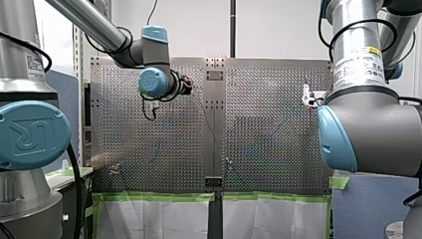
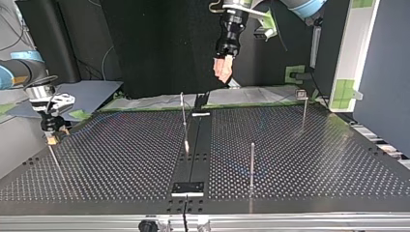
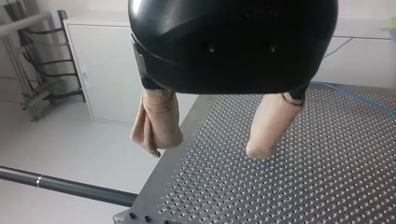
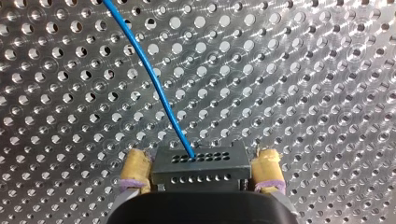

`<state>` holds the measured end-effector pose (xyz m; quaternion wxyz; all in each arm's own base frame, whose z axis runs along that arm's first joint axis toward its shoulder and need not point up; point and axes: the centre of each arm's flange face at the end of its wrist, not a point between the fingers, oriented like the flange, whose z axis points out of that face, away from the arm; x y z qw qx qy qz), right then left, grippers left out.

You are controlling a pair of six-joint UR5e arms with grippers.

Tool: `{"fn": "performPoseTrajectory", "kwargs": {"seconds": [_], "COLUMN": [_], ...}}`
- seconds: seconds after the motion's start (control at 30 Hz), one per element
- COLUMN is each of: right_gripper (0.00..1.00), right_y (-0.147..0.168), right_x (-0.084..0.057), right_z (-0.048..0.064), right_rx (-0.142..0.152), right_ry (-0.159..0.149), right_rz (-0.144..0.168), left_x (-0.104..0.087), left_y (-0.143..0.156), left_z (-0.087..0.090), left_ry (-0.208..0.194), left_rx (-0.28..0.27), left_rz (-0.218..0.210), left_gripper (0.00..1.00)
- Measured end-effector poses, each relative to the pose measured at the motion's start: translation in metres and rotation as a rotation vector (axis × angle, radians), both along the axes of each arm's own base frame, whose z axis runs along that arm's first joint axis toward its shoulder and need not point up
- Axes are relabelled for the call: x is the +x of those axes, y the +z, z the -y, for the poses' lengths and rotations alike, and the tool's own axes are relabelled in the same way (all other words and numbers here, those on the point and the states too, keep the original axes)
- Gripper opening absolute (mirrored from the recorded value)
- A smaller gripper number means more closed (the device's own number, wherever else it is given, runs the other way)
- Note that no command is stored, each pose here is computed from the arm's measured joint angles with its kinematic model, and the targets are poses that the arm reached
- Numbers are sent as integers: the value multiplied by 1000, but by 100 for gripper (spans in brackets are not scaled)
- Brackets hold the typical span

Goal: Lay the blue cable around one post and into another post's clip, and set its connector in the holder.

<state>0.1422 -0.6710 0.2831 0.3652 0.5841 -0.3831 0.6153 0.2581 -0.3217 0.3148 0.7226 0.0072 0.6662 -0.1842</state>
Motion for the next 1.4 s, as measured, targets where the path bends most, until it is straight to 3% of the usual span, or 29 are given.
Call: {"fn": "performPoseTrajectory", "kwargs": {"seconds": [0.3, 0.9, 1.2, 1.4], "right_gripper": [100, 100, 100, 100], "right_y": [0, 0, 0, 0], "right_x": [0, 0, 0, 0], "right_z": [0, 0, 0, 0], "right_rx": [0, 0, 0, 0], "right_ry": [0, 0, 0, 0], "right_rz": [0, 0, 0, 0], "left_x": [3, 3, 9, 12], "left_y": [23, 24, 25, 27], "left_z": [2, 0, -9, -10], "left_ry": [4, 14, 72, 83], "left_rx": [12, 55, 64, 62], "left_rz": [19, 2, -2, -2], "left_gripper": [100, 100, 100, 100]}}
